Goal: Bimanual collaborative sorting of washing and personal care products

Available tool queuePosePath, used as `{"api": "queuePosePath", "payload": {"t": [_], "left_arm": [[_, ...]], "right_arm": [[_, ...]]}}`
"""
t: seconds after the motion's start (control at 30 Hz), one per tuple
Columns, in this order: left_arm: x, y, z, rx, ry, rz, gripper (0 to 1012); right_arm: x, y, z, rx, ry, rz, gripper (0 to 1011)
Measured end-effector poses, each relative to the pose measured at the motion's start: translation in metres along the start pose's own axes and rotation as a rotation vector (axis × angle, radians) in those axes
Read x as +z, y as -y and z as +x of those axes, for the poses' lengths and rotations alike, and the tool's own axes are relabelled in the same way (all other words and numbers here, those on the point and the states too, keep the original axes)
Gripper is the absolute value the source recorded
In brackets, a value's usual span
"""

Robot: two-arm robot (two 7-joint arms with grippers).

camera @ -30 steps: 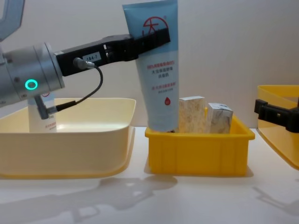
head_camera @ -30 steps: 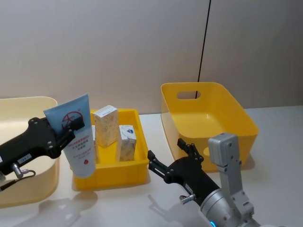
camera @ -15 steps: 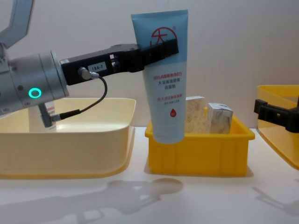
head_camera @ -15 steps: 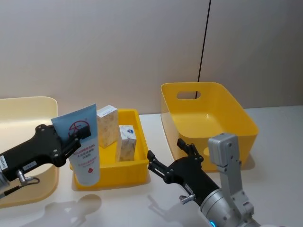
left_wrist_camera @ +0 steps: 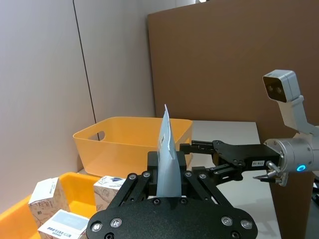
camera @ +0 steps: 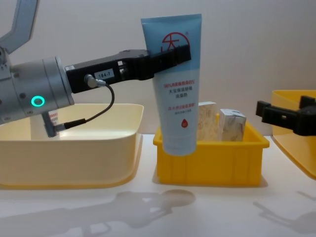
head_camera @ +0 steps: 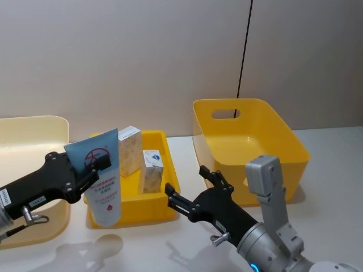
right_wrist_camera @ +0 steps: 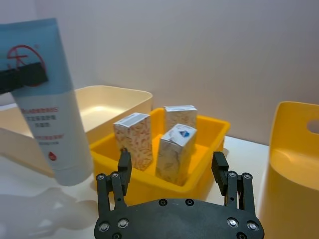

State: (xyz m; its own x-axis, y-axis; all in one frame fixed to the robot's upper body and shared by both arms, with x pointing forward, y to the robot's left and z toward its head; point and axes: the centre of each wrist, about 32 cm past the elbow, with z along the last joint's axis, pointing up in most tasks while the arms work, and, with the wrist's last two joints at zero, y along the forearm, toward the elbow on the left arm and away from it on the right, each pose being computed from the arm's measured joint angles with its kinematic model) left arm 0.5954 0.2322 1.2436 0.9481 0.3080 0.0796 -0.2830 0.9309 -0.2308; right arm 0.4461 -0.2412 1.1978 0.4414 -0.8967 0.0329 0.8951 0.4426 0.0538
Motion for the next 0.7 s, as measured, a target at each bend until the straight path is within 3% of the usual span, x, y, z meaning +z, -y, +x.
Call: {"api": "queuePosePath", "payload": {"t": [0.7], "left_arm": [[-0.0005, 0.0002, 0.0, -0.005, -0.001, 0.003, 200]], "right_arm": [[0.02, -0.017, 0.004, 0.309, -0.03, -0.02, 1001]]}}
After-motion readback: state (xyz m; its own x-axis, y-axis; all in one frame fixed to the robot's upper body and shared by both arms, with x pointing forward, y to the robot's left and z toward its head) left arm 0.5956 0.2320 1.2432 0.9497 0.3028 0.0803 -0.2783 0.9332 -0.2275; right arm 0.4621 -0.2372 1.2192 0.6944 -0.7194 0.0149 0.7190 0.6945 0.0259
